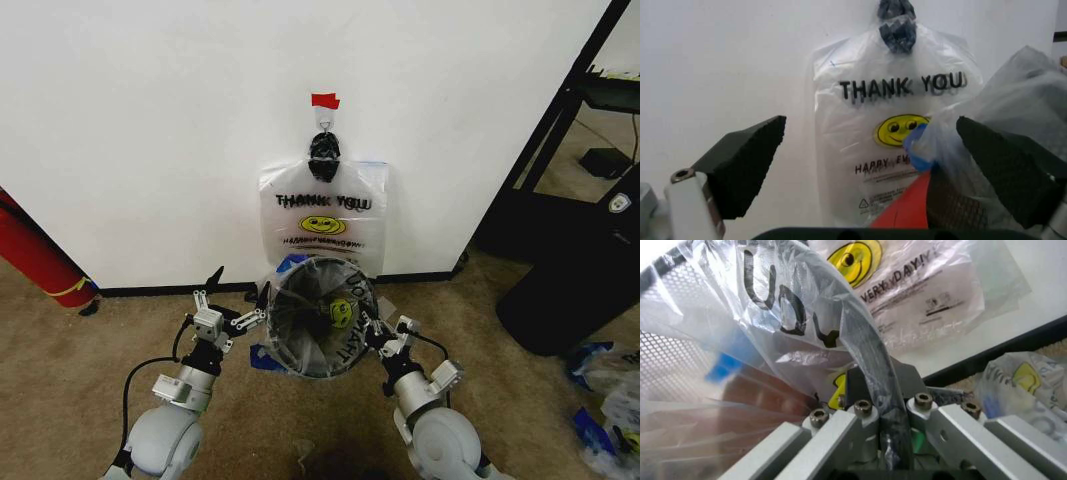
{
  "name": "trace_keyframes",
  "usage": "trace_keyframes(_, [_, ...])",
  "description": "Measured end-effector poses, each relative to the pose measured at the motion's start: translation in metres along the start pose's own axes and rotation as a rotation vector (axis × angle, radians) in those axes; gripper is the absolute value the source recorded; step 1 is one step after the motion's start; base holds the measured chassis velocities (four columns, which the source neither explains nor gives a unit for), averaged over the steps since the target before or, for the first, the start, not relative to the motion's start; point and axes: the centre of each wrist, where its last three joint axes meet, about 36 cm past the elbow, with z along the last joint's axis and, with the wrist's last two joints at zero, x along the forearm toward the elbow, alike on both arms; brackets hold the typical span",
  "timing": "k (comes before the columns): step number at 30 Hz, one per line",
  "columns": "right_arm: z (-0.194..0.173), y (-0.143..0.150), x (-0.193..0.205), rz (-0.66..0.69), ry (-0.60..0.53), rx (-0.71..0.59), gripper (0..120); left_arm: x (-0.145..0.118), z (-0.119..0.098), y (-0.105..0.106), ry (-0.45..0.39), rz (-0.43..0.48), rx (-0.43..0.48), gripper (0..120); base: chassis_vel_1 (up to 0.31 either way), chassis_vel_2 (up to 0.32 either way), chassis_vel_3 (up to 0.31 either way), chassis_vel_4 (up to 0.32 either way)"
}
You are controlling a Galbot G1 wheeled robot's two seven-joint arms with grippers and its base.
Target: Pick up the garbage bag from the wall and place it over the trash bin.
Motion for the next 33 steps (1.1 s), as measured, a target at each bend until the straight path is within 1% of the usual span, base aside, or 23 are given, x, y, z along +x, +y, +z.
trace_keyframes(7, [0.001, 0.007, 0.001, -0.005, 0.0, -0.011, 0, 0.002, -0.007, -0.011, -0.019, -0.004, 0.013, 100, 0.0, 0.0, 0.0, 0.0])
trace_keyframes(16, [0.002, 0.009, 0.005, -0.003, 0.008, -0.013, 0, 0.002, -0.005, -0.01, -0.012, -0.013, -0.005, 100, 0.0, 0.0, 0.0, 0.0])
trace_keyframes(23, [0.003, 0.009, 0.008, -0.004, 0.014, -0.008, 0, -0.001, 0.009, 0.004, 0.021, -0.023, -0.035, 100, 0.0, 0.0, 0.0, 0.0])
trace_keyframes(26, [0.002, 0.009, 0.006, -0.008, 0.011, -0.008, 0, 0.001, 0.019, 0.013, 0.048, -0.034, -0.04, 100, 0.0, 0.0, 0.0, 0.0])
trace_keyframes(33, [0.0, 0.006, 0.002, -0.006, 0.008, -0.01, 0, 0.003, 0.03, 0.024, 0.076, -0.054, -0.045, 100, 0.0, 0.0, 0.0, 0.0])
